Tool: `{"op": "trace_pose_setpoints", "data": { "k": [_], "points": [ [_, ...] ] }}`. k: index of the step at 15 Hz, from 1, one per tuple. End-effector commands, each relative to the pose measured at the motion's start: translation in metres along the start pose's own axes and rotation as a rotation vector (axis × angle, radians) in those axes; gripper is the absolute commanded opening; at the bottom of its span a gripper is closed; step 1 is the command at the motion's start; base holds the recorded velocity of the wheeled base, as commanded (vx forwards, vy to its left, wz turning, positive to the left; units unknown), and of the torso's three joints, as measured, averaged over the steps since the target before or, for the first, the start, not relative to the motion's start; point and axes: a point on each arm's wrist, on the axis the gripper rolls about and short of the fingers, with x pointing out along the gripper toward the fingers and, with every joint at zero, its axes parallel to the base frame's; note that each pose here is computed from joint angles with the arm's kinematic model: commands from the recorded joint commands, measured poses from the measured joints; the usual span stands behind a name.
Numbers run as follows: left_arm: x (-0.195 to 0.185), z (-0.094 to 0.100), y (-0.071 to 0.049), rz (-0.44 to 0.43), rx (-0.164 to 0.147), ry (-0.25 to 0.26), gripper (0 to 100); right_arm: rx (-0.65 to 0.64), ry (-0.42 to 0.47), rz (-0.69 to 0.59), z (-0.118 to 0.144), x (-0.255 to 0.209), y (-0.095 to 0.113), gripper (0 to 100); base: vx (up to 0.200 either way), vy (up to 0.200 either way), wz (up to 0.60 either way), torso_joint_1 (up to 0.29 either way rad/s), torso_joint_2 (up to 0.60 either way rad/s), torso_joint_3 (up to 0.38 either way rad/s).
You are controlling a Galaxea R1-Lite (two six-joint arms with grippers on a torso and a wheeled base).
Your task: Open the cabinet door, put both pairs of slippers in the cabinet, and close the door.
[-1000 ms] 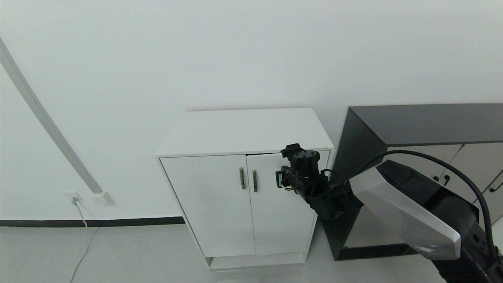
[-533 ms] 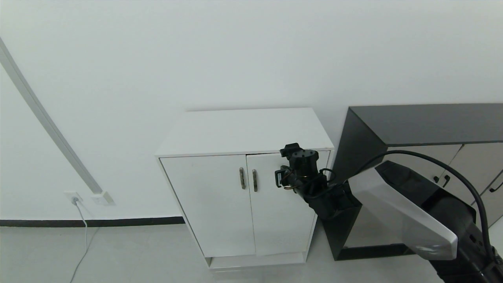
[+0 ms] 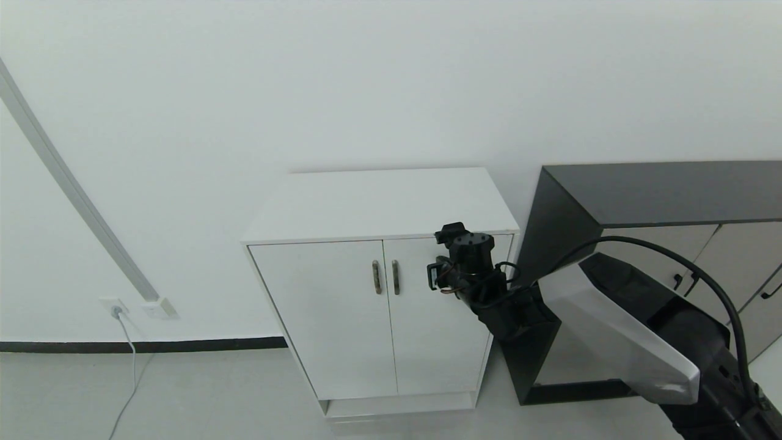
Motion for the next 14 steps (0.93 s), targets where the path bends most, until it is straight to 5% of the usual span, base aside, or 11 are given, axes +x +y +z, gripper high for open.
{"op": "trace_pose_setpoints", "data": {
  "k": [1,7,14],
  "points": [
    [0.0,0.0,0.0,0.0,-0.001,0.001,0,0.0,0.0,-0.002,-0.003,0.003,0.0,0,0.0,0.0,0.0,0.0,0.0,0.0],
    [0.0,0.0,0.0,0.0,-0.001,0.001,0,0.002,-0.006,-0.007,-0.001,0.003,-0.001,0,0.0,0.0,0.0,0.0,0.0,0.0],
    [0.0,0.0,0.0,0.0,-0.001,0.001,0,0.013,-0.04,0.016,0.045,-0.094,-0.013,0,0.0,0.0,0.0,0.0,0.0,0.0]
  ]
}}
